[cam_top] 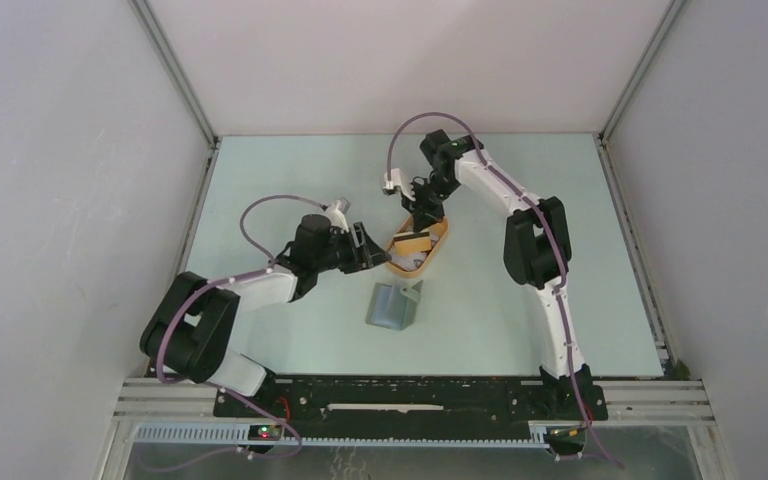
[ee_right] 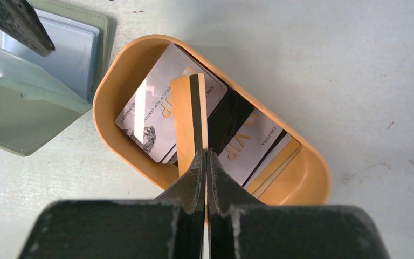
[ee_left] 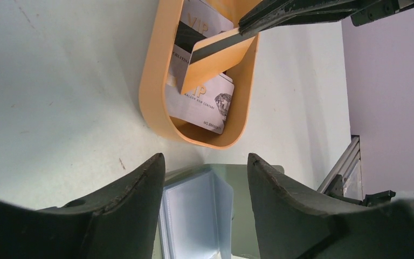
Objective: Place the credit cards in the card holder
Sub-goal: Pick up the credit card from the storage box.
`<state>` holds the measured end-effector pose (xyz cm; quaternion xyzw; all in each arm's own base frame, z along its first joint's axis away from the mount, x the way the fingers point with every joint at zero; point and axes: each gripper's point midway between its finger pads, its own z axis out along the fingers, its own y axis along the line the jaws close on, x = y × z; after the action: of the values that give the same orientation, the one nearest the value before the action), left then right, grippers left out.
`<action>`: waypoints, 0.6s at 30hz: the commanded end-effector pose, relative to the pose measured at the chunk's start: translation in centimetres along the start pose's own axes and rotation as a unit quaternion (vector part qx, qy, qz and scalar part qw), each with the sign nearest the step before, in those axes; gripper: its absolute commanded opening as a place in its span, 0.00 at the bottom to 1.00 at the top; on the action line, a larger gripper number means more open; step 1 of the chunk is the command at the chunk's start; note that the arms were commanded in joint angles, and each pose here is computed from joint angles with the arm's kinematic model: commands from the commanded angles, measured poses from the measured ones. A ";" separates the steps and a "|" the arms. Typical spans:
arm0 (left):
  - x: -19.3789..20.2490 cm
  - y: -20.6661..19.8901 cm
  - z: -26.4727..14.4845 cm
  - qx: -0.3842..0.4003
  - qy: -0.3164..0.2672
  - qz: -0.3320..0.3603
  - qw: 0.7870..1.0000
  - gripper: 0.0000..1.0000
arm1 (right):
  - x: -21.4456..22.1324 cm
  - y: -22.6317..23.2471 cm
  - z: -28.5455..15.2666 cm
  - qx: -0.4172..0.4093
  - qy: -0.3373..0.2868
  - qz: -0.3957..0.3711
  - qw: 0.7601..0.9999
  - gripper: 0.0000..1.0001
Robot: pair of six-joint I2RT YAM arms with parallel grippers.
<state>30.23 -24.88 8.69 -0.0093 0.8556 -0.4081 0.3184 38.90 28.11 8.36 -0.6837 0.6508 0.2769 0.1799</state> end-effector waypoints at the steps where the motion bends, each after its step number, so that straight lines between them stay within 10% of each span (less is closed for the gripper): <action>1: -1.4 -0.4 -1.1 0.007 -0.040 0.006 0.999 0.63 | -2.1 -0.2 -2.7 0.036 -0.040 0.013 0.998 0.00; 18: -1.7 -1.2 -1.8 0.033 -0.061 -0.013 0.997 0.63 | -3.4 0.1 -5.0 0.022 -0.132 0.164 0.977 0.00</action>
<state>30.14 -23.96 9.79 -0.0317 0.8401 -0.4184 0.3438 39.52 27.59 10.52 -0.5662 0.7231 0.3401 0.2024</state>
